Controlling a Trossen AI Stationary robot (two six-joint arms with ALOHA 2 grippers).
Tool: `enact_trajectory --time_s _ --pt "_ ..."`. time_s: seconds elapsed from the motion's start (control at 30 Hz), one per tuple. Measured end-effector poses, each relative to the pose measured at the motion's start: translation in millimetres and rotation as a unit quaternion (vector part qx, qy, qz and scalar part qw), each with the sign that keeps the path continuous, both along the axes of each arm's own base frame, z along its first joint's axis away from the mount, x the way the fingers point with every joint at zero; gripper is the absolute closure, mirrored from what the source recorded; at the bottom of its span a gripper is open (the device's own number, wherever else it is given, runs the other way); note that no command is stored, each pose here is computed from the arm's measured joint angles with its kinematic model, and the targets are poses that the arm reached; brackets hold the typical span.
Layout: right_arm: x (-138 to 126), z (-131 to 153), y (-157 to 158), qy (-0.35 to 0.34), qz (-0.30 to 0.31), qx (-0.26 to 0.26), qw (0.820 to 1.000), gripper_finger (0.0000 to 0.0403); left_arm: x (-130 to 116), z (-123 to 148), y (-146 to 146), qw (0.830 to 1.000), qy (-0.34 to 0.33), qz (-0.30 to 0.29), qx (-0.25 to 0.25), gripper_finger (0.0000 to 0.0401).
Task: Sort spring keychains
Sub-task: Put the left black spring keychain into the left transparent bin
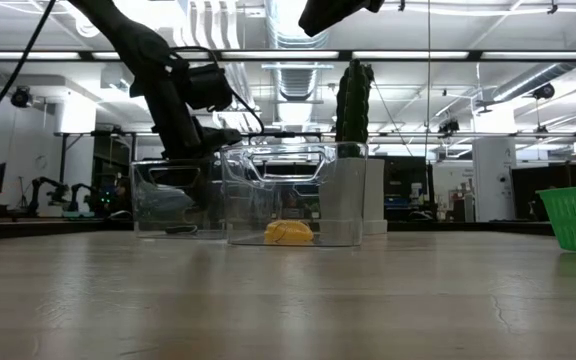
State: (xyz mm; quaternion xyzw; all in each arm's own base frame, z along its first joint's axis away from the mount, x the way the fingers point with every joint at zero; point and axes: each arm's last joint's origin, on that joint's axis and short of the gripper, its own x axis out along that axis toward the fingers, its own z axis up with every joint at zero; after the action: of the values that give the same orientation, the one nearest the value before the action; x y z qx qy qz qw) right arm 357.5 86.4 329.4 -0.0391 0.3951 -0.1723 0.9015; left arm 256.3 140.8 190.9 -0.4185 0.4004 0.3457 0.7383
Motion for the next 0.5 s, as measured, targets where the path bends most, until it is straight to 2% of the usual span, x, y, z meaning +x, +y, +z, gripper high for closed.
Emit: enact_trajectory --time_s 0.5 --pt "0.0 0.0 0.1 0.0 0.0 0.0 1.0 0.0276 0.5 0.6 0.2 0.999 0.003 -0.028 0.018 0.0369"
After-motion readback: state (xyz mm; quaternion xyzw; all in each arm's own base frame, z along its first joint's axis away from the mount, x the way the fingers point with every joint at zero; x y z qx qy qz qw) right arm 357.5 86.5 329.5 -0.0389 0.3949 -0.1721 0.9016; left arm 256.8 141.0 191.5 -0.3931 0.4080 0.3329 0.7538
